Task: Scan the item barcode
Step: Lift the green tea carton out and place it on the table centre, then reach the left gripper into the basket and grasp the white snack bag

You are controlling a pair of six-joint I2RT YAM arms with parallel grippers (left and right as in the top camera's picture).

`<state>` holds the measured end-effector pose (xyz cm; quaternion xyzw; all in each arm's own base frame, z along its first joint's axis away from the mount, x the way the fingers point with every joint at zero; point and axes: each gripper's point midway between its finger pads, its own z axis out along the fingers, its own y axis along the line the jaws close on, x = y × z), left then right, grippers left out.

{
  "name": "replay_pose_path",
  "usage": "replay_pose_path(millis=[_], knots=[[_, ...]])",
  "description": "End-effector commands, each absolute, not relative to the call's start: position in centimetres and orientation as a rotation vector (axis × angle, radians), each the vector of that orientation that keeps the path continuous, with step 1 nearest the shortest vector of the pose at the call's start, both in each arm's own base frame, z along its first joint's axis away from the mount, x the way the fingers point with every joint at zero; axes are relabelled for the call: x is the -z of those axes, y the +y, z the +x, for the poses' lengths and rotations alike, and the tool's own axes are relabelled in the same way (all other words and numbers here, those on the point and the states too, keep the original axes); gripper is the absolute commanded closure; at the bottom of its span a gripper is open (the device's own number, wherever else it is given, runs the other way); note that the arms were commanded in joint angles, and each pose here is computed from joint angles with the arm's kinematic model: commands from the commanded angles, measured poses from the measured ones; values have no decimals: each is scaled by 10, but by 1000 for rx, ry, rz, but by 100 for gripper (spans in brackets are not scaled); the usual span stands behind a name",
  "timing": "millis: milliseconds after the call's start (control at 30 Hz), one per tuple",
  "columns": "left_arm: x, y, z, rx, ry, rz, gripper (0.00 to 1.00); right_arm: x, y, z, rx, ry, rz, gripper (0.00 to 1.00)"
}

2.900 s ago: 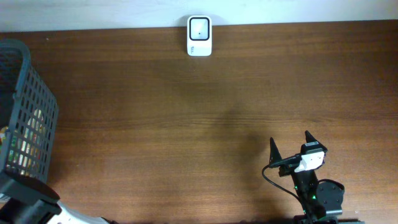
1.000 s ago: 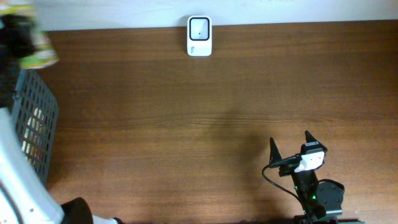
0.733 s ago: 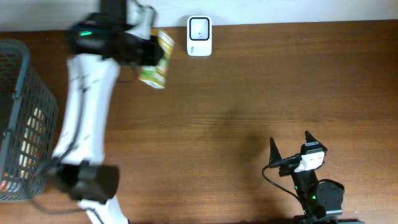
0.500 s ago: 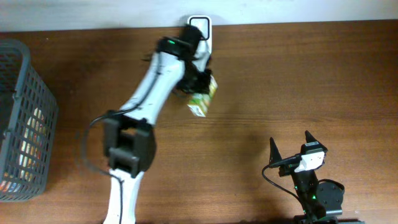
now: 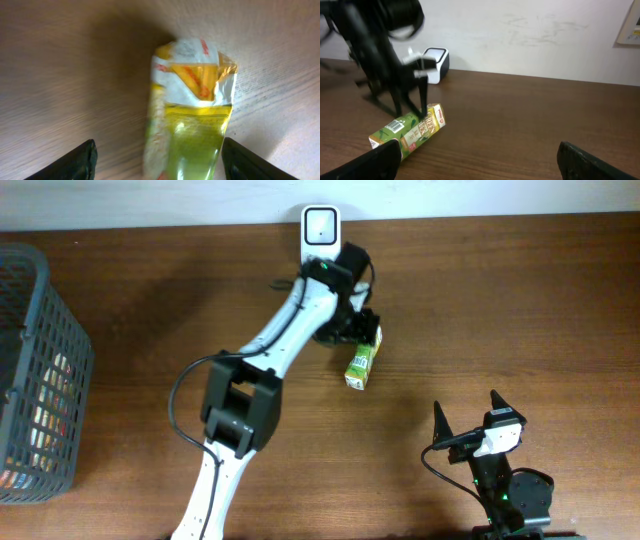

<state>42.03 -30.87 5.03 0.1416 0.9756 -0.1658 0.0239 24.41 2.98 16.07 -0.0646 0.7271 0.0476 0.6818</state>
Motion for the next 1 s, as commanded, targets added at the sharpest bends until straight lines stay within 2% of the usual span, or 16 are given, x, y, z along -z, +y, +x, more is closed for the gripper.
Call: replay_pose_path(millis=[0,133,233,333,433,600,767,833,967], knots=[[-189,-246,474,401,2724,315,21,-158,32,244,-113,1634,-149,1],[-319,-131,483,274,2480,38,21,-158,32,244,-113,1634,-149,1],[-404,10,453,88,2264,-299,21,-158,32,244,-113,1634,-149,1],[-421,113,417,-31,2166,-642,21,-158,32,244,-113,1634,-149,1],[-396,212,371,-111,2117,-1054,21,-158,32,244,-113,1634,-149,1],[-315,288,317,-152,2242,-1439,23,-158,32,244,-113,1634,-149,1],[-253,305,300,-171,2548,-1330,24,-158,32,244,-113,1634,-149,1],[-226,302,303,-77,2684,-1183,35,-158,32,244,-113,1634,-149,2],[-183,289,309,76,2848,-920,36,-158,32,244,-113,1634,-149,1]])
